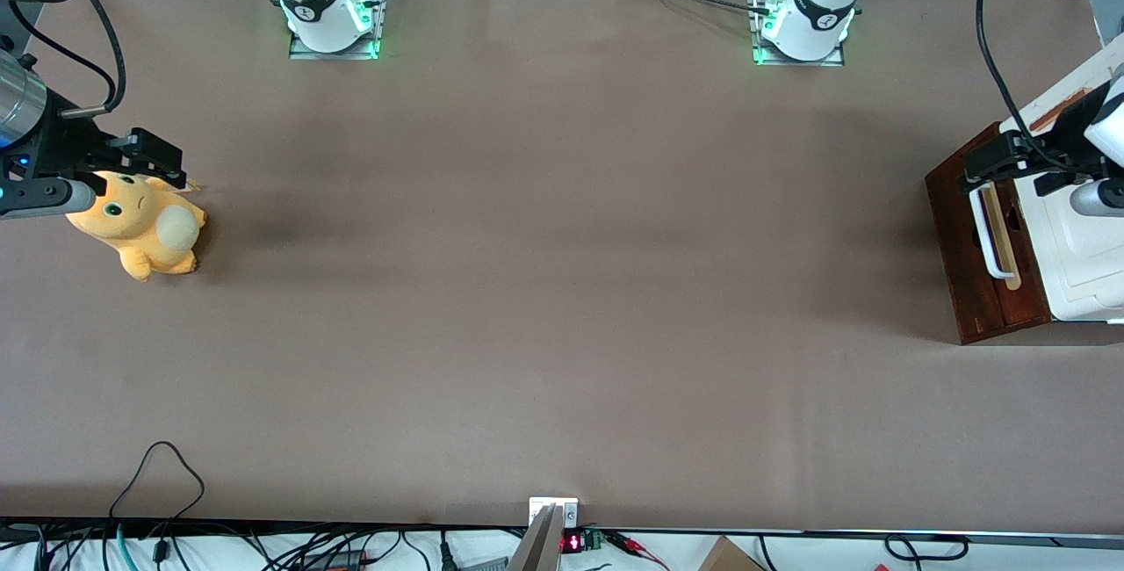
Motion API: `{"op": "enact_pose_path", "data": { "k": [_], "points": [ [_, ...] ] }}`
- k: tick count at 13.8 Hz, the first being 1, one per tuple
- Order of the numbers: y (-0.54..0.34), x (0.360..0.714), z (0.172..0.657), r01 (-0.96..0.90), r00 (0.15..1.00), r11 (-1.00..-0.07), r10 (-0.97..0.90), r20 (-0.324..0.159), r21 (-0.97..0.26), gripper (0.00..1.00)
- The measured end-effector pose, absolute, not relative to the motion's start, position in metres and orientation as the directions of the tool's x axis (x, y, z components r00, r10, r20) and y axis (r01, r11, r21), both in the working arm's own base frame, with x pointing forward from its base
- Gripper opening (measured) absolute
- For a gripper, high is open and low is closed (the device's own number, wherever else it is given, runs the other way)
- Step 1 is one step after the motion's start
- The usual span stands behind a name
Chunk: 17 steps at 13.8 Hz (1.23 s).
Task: Open lower drawer with left arm only
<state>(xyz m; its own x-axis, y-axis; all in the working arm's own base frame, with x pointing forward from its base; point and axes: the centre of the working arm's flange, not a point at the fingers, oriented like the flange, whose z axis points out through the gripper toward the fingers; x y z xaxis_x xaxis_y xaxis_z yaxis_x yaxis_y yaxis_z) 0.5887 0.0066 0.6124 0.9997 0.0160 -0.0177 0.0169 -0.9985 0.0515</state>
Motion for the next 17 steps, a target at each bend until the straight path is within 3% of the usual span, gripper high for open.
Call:
{"op": "enact_pose_path", "data": {
  "k": [13, 17],
  "points": [
    [0.018, 0.592, 0.607, 0.070, 0.997, -0.997, 0.070, -0.039, 0.011, 1.00],
    [0.026, 0.590, 0.605, 0.066, 0.996, -0.995, 0.070, -0.054, -0.078, 1.00]
  ]
}}
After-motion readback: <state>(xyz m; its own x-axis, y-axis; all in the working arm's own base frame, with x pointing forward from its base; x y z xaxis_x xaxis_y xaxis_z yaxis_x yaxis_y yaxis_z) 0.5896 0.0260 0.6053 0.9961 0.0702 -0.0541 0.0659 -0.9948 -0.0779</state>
